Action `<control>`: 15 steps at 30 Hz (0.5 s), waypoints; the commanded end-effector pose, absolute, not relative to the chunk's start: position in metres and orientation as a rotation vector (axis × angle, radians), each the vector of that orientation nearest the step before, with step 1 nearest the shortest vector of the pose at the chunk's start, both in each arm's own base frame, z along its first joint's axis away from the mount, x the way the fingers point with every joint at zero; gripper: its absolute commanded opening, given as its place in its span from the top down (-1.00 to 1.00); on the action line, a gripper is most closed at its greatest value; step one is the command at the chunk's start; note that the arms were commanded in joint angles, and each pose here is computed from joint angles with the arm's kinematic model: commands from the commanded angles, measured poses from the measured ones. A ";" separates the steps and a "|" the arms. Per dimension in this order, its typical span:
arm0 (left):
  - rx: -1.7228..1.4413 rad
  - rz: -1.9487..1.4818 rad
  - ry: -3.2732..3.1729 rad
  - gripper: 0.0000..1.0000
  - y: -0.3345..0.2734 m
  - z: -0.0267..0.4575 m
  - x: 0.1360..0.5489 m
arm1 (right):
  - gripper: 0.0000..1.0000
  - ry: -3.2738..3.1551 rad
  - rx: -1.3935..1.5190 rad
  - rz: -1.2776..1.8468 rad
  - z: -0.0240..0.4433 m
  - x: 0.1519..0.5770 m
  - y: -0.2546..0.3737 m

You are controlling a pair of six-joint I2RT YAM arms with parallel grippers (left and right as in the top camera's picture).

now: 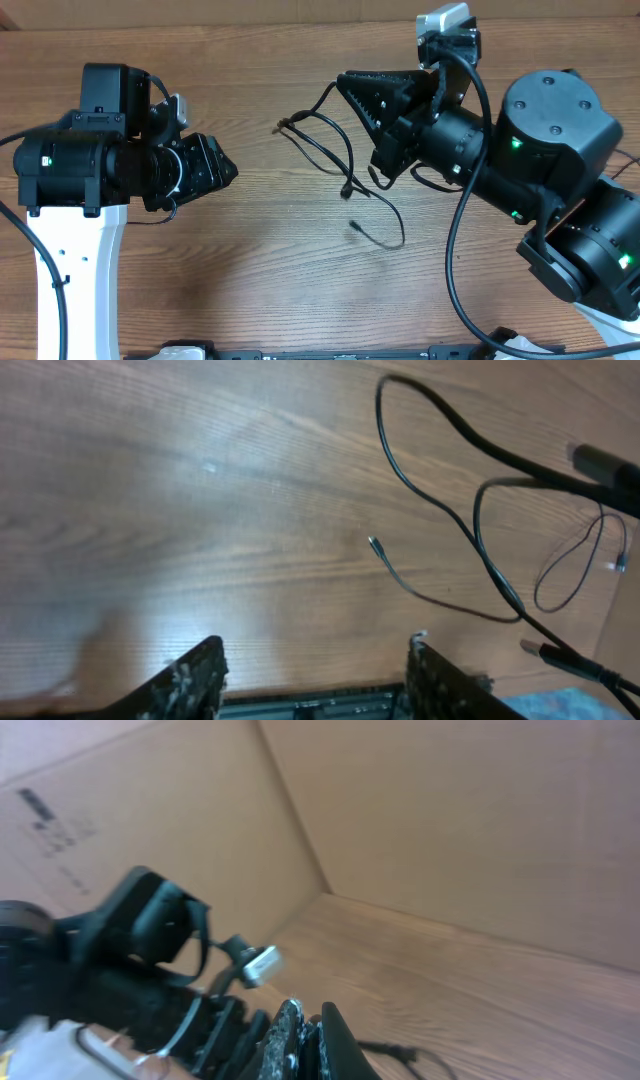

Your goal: Untangle cables

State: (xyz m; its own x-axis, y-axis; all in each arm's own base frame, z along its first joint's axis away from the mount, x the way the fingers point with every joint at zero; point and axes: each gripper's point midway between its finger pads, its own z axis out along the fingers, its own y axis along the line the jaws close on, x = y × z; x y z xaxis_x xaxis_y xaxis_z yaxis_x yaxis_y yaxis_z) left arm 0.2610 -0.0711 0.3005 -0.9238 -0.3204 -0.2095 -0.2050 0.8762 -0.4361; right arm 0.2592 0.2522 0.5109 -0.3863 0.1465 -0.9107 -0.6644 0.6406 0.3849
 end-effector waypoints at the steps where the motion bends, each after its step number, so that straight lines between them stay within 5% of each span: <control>1: -0.272 -0.586 2.743 -0.26 -0.071 0.302 0.266 | 0.92 1.704 -0.458 1.051 0.532 0.237 0.256; 13: -0.090 -0.567 2.693 -0.78 -0.079 0.289 0.287 | 0.93 1.662 -0.520 1.267 0.555 0.207 0.265; 14: -0.088 -0.567 2.688 -0.70 -0.080 0.288 0.289 | 0.93 1.662 -0.523 1.277 0.557 0.205 0.266; 15: -0.087 -0.567 2.684 -0.33 -0.080 0.287 0.290 | 0.92 1.663 -0.523 1.288 0.557 0.204 0.266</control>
